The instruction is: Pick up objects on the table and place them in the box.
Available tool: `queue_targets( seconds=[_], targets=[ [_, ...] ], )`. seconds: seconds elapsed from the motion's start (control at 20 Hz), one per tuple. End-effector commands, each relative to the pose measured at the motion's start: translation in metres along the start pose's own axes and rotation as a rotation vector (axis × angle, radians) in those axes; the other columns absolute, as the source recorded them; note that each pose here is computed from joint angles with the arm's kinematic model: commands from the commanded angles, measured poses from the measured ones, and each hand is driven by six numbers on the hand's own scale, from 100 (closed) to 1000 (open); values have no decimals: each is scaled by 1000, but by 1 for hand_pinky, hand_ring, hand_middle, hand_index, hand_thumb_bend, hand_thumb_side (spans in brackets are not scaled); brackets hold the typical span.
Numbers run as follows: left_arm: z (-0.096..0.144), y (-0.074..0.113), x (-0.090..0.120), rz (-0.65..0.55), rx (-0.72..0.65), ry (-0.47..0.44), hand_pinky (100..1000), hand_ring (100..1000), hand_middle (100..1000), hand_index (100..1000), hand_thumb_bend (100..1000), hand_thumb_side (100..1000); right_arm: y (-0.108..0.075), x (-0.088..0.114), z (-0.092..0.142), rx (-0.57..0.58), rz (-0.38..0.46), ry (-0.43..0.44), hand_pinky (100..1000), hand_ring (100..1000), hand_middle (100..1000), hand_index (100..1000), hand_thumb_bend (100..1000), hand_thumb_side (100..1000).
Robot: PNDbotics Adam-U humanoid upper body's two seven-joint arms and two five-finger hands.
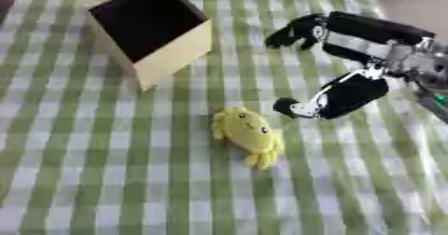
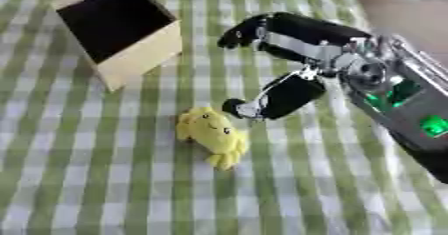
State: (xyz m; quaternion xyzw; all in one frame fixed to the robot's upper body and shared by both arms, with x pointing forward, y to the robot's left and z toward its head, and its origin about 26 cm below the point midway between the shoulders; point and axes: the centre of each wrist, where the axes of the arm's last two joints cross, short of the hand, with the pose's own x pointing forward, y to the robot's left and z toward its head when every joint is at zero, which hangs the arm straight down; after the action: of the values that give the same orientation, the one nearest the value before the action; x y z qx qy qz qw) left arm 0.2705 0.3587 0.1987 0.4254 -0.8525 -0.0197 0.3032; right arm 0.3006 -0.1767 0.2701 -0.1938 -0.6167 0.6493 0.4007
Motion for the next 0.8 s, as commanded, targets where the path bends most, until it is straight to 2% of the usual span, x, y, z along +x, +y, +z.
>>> queue_targets(
  seconds=[0.05,0.25,0.45,0.8],
  targets=[
    [-6,4,6,-3,-10,-39,820,764,769,840,669,800,0,8,-1,4,15,23,823,869,820,905,437,314],
    [-6,4,6,-2,-12,-40,820,762,769,838,669,800,9,12,-6,31,2,48,827,871,819,904,439,314],
    [-6,3,6,0,-11,-40,819,761,768,836,669,801,22,11,-8,28,26,87,832,871,820,905,434,329],
    [-5,2,6,6,-4,-36,818,759,767,834,650,800,43,8,-10,-99,149,195,840,863,815,906,420,382]
  ],
)
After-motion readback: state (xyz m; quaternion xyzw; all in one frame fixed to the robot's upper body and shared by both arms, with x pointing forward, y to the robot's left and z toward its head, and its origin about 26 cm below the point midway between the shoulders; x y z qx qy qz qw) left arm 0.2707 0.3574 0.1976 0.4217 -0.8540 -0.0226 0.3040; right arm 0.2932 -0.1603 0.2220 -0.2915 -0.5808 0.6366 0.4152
